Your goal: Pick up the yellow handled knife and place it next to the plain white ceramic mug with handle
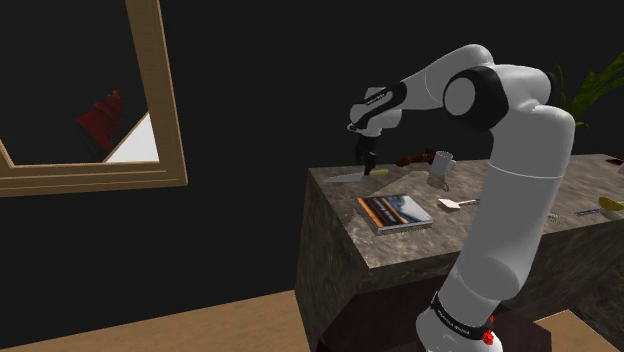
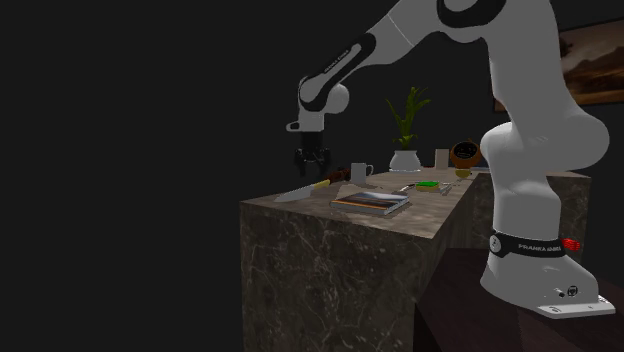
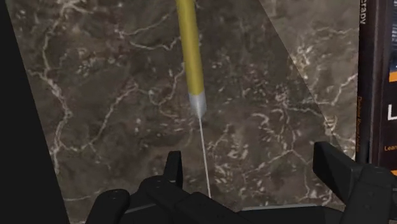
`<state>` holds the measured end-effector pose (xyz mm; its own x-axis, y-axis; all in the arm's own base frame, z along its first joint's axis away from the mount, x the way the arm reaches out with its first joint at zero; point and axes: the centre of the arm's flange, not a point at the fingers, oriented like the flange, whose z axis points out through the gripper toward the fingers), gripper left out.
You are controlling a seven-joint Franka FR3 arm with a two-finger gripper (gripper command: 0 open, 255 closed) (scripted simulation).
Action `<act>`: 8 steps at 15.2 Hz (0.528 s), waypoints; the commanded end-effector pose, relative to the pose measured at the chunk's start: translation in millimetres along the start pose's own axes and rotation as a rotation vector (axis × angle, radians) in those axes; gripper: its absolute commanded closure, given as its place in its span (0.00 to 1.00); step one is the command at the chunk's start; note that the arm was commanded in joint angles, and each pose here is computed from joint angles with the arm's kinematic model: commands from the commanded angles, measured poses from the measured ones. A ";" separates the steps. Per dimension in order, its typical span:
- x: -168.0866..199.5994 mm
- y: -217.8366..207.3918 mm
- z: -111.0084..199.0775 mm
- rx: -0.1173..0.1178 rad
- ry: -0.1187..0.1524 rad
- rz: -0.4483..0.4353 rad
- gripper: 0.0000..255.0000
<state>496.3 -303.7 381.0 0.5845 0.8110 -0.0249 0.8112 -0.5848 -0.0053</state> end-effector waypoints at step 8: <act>-1.0 27.4 46.3 -0.004 0.004 -0.061 0.00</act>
<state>516.9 -320.8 338.5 0.5343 0.8450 -0.0210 0.8452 -0.5345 -0.0031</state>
